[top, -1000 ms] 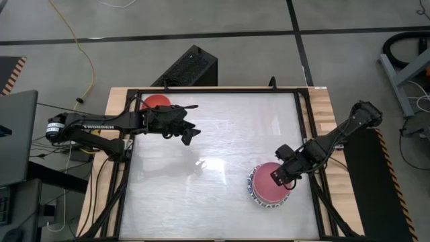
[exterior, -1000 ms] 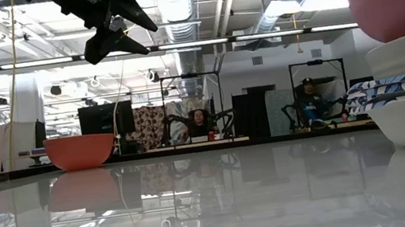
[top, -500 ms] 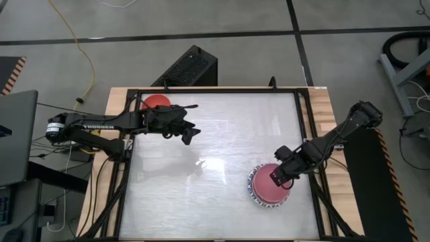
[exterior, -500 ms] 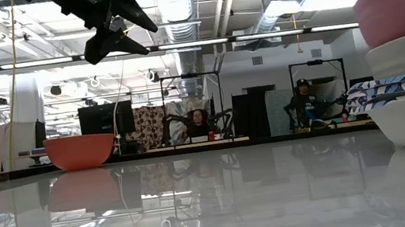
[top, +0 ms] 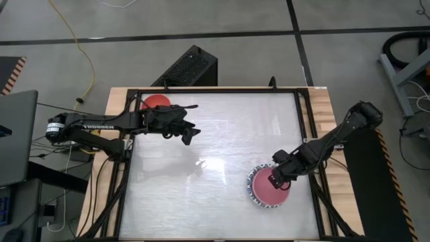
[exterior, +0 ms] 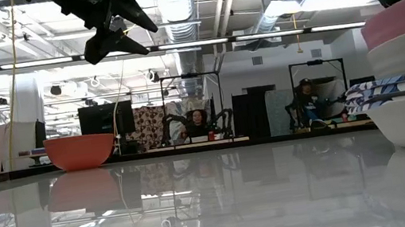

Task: Nest bowls inside each other by size order
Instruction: Stack the pink bowl on top of the white bowl

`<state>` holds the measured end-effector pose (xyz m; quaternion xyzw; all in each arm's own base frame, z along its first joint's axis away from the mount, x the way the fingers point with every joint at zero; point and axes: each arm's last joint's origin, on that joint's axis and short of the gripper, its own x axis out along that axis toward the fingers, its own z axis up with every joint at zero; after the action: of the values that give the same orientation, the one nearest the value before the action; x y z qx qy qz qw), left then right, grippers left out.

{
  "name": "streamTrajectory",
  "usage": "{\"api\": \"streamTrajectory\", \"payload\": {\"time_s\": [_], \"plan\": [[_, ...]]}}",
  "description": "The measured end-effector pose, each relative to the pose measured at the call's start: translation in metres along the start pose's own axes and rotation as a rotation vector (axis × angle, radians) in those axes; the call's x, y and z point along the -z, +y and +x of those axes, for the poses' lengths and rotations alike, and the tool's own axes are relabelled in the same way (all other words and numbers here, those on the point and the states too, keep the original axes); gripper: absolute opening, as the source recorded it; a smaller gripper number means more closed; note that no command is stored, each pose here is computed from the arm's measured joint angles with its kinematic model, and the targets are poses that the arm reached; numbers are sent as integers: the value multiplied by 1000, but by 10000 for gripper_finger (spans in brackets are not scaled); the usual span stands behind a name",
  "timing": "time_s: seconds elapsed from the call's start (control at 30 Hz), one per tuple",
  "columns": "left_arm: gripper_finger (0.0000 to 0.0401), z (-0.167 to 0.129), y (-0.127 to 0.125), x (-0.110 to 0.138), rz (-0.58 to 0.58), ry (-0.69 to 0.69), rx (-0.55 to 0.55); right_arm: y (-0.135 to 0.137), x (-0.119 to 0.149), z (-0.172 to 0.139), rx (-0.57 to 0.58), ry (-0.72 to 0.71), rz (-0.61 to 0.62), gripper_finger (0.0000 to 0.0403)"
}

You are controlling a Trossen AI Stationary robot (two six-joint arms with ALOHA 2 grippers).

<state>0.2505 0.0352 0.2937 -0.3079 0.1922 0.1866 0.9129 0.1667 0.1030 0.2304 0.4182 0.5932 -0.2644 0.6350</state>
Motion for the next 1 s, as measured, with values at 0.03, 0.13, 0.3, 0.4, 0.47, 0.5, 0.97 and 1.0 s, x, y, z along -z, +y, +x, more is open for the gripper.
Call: {"api": "streamTrajectory", "payload": {"time_s": [0.03, 0.13, 0.3, 0.4, 0.47, 0.5, 0.97, 1.0], "plan": [[219, 0, 0, 0, 0, 0, 0, 0, -1, 0, 0, -1, 2, 11], [219, 0, 0, 0, 0, 0, 0, 0, -1, 0, 0, -1, 2, 11], [219, 0, 0, 0, 0, 0, 0, 0, -1, 0, 0, -2, 1, 15], [219, 0, 0, 0, 0, 0, 0, 0, -1, 0, 0, -2, 1, 27], [219, 0, 0, 0, 0, 0, 0, 0, -1, 0, 0, -2, -1, 38], [219, 0, 0, 0, 0, 0, 0, 0, -1, 0, -1, -2, -8, 43], [219, 0, 0, 0, 0, 0, 0, 4, -1, -1, -53, -11, -41, 87], [219, 0, 0, 0, 0, 0, 0, 4, -1, -1, -59, -12, -44, 91]]}}
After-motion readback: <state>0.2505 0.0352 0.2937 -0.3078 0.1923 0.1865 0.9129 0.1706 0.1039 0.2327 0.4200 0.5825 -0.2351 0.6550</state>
